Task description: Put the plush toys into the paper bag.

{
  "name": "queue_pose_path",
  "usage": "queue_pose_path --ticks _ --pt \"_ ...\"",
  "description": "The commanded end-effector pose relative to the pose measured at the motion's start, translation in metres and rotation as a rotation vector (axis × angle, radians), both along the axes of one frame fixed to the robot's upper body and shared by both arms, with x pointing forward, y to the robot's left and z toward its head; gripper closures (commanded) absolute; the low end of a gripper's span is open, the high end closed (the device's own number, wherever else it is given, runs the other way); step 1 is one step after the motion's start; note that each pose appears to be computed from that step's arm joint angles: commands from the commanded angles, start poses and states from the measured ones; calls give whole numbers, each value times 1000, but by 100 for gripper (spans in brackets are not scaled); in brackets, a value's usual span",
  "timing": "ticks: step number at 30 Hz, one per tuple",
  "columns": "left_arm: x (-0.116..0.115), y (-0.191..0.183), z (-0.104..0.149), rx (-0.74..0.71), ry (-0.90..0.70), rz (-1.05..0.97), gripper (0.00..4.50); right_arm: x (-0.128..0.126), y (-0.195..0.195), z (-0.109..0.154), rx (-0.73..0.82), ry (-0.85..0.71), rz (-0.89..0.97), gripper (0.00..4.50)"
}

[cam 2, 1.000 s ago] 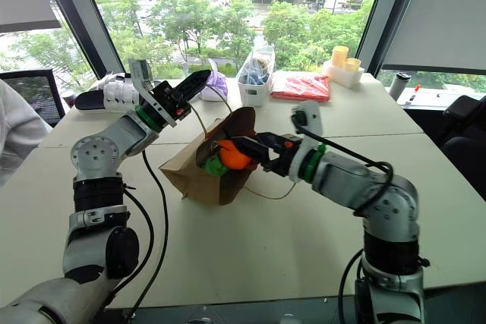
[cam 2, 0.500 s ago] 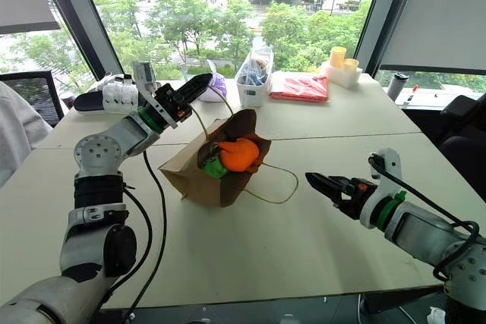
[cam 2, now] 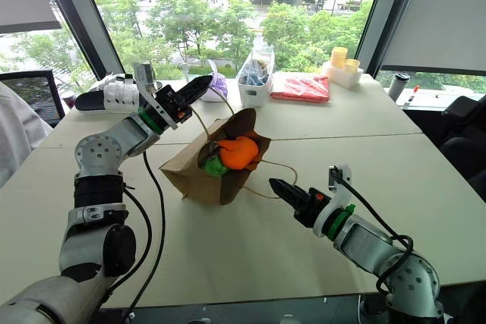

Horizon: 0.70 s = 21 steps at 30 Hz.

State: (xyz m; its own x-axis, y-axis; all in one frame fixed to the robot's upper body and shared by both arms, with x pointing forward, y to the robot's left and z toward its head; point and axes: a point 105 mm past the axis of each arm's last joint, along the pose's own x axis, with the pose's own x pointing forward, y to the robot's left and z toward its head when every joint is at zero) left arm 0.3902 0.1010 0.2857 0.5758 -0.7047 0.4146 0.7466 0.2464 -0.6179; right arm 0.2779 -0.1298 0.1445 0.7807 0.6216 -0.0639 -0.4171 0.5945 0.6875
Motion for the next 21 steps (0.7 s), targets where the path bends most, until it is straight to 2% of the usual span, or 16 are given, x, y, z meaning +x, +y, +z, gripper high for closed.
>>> queue_pose_path --ticks 1,2,3,6,9,12,16,18,21 --pt "-6 -1 20 6 -70 -3 450 -1 4 9 10 -41 12 368" --pt "-7 -1 20 6 -71 -3 450 -2 4 11 11 -50 14 425" --pt "-7 -1 20 6 -72 -4 450 -2 3 15 14 -71 19 446" --pt "-10 -4 24 21 -97 -12 450 -6 0 40 60 -174 42 446" --pt "-14 -2 33 54 -155 -17 450 -17 -9 94 187 -373 85 446" --pt "-14 0 37 63 -174 -15 450 -24 -20 125 241 -474 105 446" --pt "-6 -1 29 88 -156 1 450 -21 -25 137 219 -505 108 446" --pt "-4 -2 25 98 -148 5 450 -20 -26 135 204 -500 108 446" --pt "-2 -12 15 122 -139 -7 450 -13 -23 120 173 -450 96 446"
